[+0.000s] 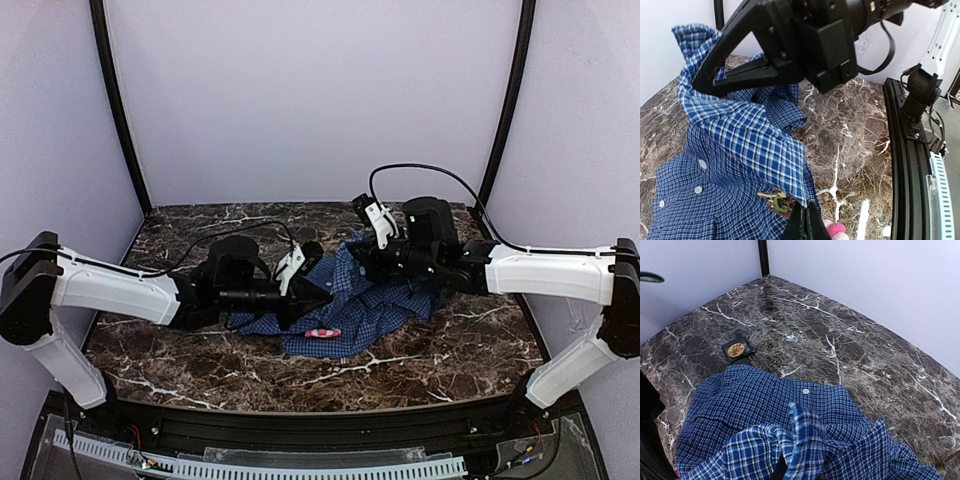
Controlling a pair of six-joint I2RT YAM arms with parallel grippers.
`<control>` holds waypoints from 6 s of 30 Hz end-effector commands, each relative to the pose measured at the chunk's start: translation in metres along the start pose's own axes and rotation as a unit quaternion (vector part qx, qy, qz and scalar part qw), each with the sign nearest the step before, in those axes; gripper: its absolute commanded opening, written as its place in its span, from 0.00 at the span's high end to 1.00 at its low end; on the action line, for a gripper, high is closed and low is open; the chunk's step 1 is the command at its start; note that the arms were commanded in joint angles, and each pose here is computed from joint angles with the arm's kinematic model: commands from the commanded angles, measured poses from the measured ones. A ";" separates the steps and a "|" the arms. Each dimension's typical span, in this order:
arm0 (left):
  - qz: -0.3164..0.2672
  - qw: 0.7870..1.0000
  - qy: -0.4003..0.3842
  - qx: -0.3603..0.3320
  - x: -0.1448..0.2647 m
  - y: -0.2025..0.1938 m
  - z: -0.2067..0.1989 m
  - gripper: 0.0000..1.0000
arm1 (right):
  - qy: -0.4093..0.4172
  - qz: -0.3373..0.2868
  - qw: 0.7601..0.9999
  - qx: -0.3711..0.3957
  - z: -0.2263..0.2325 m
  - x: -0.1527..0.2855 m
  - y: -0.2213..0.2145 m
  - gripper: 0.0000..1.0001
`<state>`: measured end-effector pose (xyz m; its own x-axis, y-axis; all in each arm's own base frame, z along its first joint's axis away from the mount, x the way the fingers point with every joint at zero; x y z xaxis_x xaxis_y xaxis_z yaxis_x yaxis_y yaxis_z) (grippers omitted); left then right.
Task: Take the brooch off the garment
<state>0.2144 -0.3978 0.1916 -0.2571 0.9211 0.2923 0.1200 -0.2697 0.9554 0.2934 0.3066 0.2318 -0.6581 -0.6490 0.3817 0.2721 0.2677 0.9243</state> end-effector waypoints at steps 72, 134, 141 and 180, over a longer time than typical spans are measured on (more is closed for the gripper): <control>-0.014 0.993 -0.070 0.094 0.035 0.025 0.038 0.99 | 0.195 0.008 0.975 -0.106 0.052 -0.016 -0.072 0.51; 0.009 0.989 0.134 -0.054 0.017 0.014 0.065 0.30 | 0.202 -0.084 0.965 -0.147 0.083 -0.008 0.018 1.00; 0.006 0.989 0.141 -0.048 0.014 0.014 0.069 0.88 | 0.155 -0.087 0.975 -0.135 0.067 0.004 0.014 0.69; 0.051 0.984 0.173 -0.008 0.066 -0.009 0.090 0.95 | 0.037 -0.047 0.998 -0.033 0.023 0.002 -0.013 1.00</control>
<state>0.2794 -0.3245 0.1953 -0.5046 0.7793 0.3715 0.1442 -0.3482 0.9263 0.2745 0.3243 0.2102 -0.6256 -0.7281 0.2802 0.2825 0.1233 0.9513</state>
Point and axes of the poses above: each gripper's point midway between its finger pads, its own x axis back along the fingers, its own z axis along the line the jaws close on, y = z × x, the point moved 3 cm from there along x, back along the fingers, and after that the axes turned 1 degree about -x, right-handed, at the moved point
